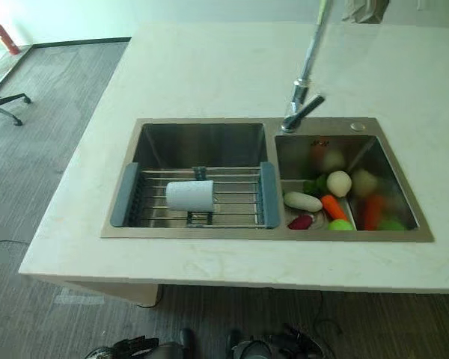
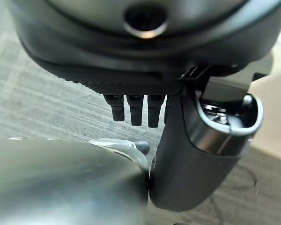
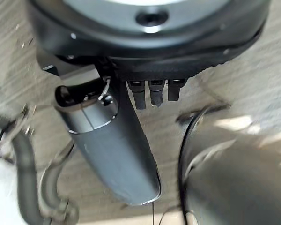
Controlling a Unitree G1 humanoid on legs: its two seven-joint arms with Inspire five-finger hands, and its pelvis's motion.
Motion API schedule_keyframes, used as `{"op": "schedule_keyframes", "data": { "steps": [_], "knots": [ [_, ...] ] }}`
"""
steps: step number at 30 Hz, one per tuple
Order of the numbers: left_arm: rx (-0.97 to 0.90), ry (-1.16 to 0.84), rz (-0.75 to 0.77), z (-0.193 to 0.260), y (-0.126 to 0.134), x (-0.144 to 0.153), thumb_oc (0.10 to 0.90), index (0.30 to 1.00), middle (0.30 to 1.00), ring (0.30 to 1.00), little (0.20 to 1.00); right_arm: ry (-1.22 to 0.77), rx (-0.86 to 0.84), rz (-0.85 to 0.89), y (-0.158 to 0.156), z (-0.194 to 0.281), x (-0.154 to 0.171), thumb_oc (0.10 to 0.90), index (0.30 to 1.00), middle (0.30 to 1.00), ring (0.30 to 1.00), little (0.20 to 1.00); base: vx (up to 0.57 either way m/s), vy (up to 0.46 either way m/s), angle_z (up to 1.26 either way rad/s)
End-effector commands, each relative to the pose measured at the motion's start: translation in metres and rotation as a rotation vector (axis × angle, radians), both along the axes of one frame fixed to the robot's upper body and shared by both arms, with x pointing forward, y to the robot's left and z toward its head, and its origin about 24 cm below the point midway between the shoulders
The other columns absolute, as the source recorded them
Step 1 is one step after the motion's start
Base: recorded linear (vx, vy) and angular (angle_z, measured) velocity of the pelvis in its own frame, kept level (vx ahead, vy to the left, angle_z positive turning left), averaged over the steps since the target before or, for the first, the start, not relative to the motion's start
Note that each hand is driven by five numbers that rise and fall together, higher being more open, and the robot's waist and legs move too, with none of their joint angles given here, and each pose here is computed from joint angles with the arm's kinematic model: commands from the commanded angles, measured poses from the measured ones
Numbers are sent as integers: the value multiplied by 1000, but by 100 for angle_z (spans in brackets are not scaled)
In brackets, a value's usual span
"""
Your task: Place the dishes in the dishwasher.
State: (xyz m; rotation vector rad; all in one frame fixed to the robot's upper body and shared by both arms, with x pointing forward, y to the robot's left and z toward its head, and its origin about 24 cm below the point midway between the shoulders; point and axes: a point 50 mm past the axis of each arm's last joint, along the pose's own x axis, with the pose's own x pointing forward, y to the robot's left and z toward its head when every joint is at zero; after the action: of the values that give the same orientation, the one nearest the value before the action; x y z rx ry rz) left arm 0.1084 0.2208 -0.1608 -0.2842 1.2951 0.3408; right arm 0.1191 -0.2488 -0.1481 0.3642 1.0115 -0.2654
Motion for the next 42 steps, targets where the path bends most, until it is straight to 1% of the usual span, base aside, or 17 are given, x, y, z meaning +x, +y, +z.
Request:
{"op": "schedule_keyframes", "data": {
  "steps": [1, 7, 11, 13, 16, 17, 18, 19, 21, 25, 26, 27, 28, 31, 36, 39, 42],
  "knots": [
    [6, 100, 100, -6, 8, -38, 800, 900, 900, 900, 900, -18, -19, -60, -12, 3, -5, 800, 900, 900, 900, 900, 59, 52, 6],
    [25, 79, 420, -7, 16, -49, 800, 900, 900, 900, 900, 17, -8, -99, -13, -1, -15, 800, 900, 900, 900, 900, 14, 27, 0],
    [182, -53, 600, 3, 45, -42, 800, 900, 900, 900, 900, 25, -26, -110, -22, 1, -19, 800, 900, 900, 900, 900, 11, 44, 1],
    [329, -165, 651, 19, 74, -31, 800, 900, 900, 900, 900, 31, -40, -106, -30, 4, -21, 800, 900, 900, 900, 900, 3, 59, 2],
    [632, -307, 607, 56, 124, -14, 800, 900, 900, 900, 900, 36, -54, -97, -36, 6, -23, 800, 900, 900, 900, 900, -15, 27, 1],
    [811, -382, 570, 81, 150, -3, 800, 900, 900, 900, 900, 36, -56, -95, -37, 6, -25, 800, 900, 900, 900, 900, -33, -17, 3],
    [1097, -587, 529, 147, 194, 22, 800, 900, 900, 900, 900, 29, -53, -103, -35, 5, -28, 800, 900, 900, 900, 900, -27, -29, 5],
    [1146, -635, 517, 158, 198, 26, 800, 900, 900, 900, 900, 28, -51, -105, -35, 4, -28, 800, 900, 900, 900, 900, -40, -56, 7],
    [1423, -928, 403, 241, 212, 55, 800, 900, 900, 900, 900, 26, -37, -115, -29, 2, -32, 800, 900, 900, 900, 900, -19, -71, 6],
    [1623, -1318, 168, 331, 187, 89, 800, 900, 900, 900, 900, 39, -14, -123, -21, -2, -36, 800, 900, 900, 900, 900, 15, -68, 6],
    [1610, -1489, 23, 350, 165, 101, 800, 900, 900, 900, 900, 52, -6, -121, -18, -4, -39, 800, 900, 900, 900, 900, 33, -55, 0],
    [1593, -1552, -35, 360, 154, 107, 800, 900, 900, 900, 900, 58, -5, -118, -17, -4, -40, 800, 900, 900, 900, 900, 33, -44, -3],
    [1530, -1692, -184, 378, 128, 119, 800, 900, 900, 900, 900, 74, -7, -111, -15, -6, -43, 800, 900, 900, 900, 900, 1, -19, -8],
    [1417, -1859, -441, 406, 89, 134, 800, 900, 900, 900, 900, 93, -10, -115, -17, -7, -49, 800, 900, 900, 900, 900, 22, -24, -11],
    [1026, -1958, -739, 425, 47, 155, 800, 900, 900, 900, 900, 110, -4, -133, -22, -6, -54, 800, 900, 900, 900, 900, 20, -36, -28],
    [873, -1881, -1000, 428, 16, 173, 800, 900, 900, 900, 900, 122, 6, -152, -24, -6, -56, 800, 900, 900, 900, 900, 9, -45, -24],
    [775, -1790, -1128, 428, 0, 186, 800, 900, 900, 900, 900, 135, 7, -162, -24, -7, -58, 800, 900, 900, 900, 900, -4, -30, -25]
  ]
}}
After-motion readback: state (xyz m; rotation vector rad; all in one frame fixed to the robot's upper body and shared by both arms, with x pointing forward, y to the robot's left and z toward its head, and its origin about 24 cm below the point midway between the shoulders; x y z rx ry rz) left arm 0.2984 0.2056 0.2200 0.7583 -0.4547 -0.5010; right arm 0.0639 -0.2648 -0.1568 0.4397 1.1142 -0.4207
